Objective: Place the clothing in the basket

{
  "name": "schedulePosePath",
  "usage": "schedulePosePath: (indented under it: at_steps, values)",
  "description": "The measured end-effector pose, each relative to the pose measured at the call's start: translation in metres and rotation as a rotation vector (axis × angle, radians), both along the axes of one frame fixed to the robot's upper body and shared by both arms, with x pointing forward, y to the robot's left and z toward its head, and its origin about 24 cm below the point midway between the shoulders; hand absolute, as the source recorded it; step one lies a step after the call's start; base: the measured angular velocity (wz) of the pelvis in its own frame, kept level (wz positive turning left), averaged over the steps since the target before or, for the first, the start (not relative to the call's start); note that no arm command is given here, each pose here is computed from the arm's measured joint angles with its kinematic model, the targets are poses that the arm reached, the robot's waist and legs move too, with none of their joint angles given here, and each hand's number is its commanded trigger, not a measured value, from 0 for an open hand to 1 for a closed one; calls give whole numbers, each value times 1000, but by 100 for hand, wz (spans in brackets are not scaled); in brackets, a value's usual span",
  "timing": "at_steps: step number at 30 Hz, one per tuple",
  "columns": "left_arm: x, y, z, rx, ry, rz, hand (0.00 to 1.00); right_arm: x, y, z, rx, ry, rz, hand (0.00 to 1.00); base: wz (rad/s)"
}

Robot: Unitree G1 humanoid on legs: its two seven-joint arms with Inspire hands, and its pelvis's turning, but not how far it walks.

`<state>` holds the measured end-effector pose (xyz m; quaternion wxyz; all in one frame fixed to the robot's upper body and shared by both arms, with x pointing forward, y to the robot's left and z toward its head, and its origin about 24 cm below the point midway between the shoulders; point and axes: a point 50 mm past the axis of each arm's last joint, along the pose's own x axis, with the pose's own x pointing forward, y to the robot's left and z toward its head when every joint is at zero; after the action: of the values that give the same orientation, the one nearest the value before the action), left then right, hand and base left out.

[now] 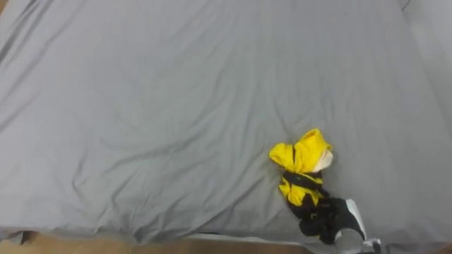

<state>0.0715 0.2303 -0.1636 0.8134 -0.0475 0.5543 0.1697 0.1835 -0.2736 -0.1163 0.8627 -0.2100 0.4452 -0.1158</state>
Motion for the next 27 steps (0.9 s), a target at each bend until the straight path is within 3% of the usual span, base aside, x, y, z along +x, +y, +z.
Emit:
schedulePosePath:
  at_steps: [8,27]
  values:
    - [-2,-1,-1,-2,13,-12,0,-22,8,-14,2,111,43,100,0]
    - [-2,-2,-1,-9,7,-2,0,-15,10,-11,-4,84,69,100,2]
